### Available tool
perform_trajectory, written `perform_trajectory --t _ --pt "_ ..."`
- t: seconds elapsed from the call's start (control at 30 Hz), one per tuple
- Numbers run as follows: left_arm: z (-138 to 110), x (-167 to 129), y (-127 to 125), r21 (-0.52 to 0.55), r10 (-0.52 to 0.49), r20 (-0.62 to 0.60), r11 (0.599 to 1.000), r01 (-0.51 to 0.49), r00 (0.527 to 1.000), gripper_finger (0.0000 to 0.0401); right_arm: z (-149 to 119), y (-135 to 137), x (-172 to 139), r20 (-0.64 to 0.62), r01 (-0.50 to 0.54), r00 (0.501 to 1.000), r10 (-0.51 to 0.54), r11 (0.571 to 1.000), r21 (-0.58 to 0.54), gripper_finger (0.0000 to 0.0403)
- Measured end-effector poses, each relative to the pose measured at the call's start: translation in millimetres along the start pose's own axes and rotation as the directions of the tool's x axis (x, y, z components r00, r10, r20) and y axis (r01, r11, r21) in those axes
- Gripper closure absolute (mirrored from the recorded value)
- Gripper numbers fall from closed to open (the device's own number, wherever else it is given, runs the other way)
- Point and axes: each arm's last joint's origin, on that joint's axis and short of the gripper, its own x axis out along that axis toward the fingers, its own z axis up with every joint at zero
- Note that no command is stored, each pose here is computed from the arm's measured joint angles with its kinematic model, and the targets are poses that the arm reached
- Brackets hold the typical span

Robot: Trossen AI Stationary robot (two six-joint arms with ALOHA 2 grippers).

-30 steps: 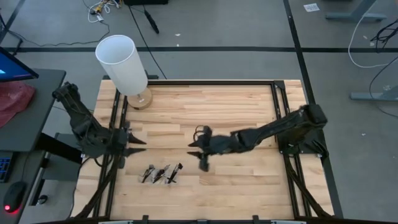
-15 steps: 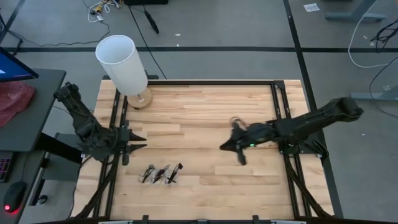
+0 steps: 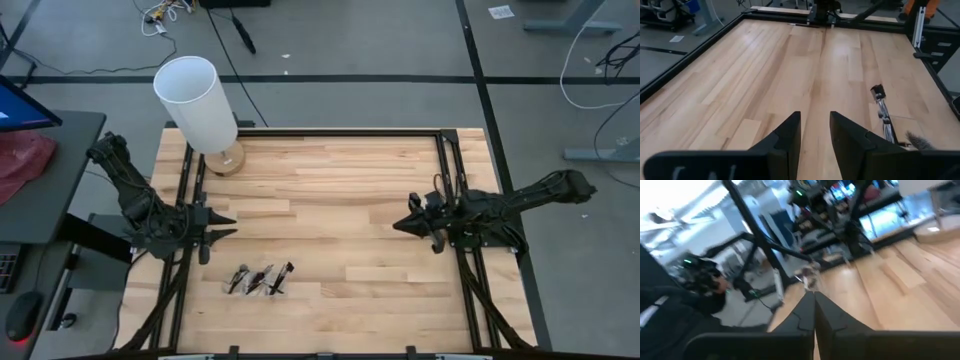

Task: Put items in baskets/containers
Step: Return to Home Position

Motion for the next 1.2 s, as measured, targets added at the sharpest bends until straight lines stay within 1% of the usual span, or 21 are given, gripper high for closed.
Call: perform_trajectory --t 0.07,0.13,0.27,0.5,0.6,0.77,0.93,1.03,1.2 --pt "0 0 0 -0.002 -0.001 0.002 1.0 0.001 1.0 0.0295 -3 -1 -7 0.031 -0.036 0.999 0.035 0.999 0.0 0.0399" --pt "0 0 0 -0.002 -0.001 0.001 1.0 0.001 1.0 0.0295 -6 -3 -12 0.048 -0.049 0.998 0.049 0.999 -0.003 0.0397" --pt "0 0 0 -0.004 -0.001 0.002 1.0 0.001 1.0 0.0295 -15 -6 -20 0.012 -0.077 0.997 0.077 0.997 -0.006 0.039" --pt "0 0 0 -0.005 -0.002 0.003 1.0 0.002 1.0 0.0295 -22 -10 -34 -0.04 -0.05 0.998 0.05 0.999 0.017 0.0394" --pt "0 0 0 -0.005 -0.001 0.003 1.0 0.001 1.0 0.0295 -25 -11 -38 -0.059 -0.041 0.997 0.04 0.999 -0.02 0.0394" --pt "1 0 0 -0.006 0.014 0.015 1.0 -0.014 1.0 0.0295 -24 -11 -38 -0.061 -0.057 0.997 0.051 0.994 -0.096 0.0393" --pt "1 0 0 -0.007 0.015 0.016 1.0 -0.015 1.0 0.0295 -24 -13 -37 -0.041 0.004 0.999 -0.009 0.992 -0.123 0.0393" --pt "1 0 0 -0.006 0.019 0.018 1.0 -0.019 1.0 0.0295 -25 -13 -37 -0.049 0.005 0.999 -0.013 0.988 -0.153 0.0393" --pt "1 0 1 -0.006 0.046 0.038 0.999 -0.046 0.998 0.0295 -25 -13 -37 -0.046 0.007 0.999 -0.014 0.987 -0.16 0.0392"
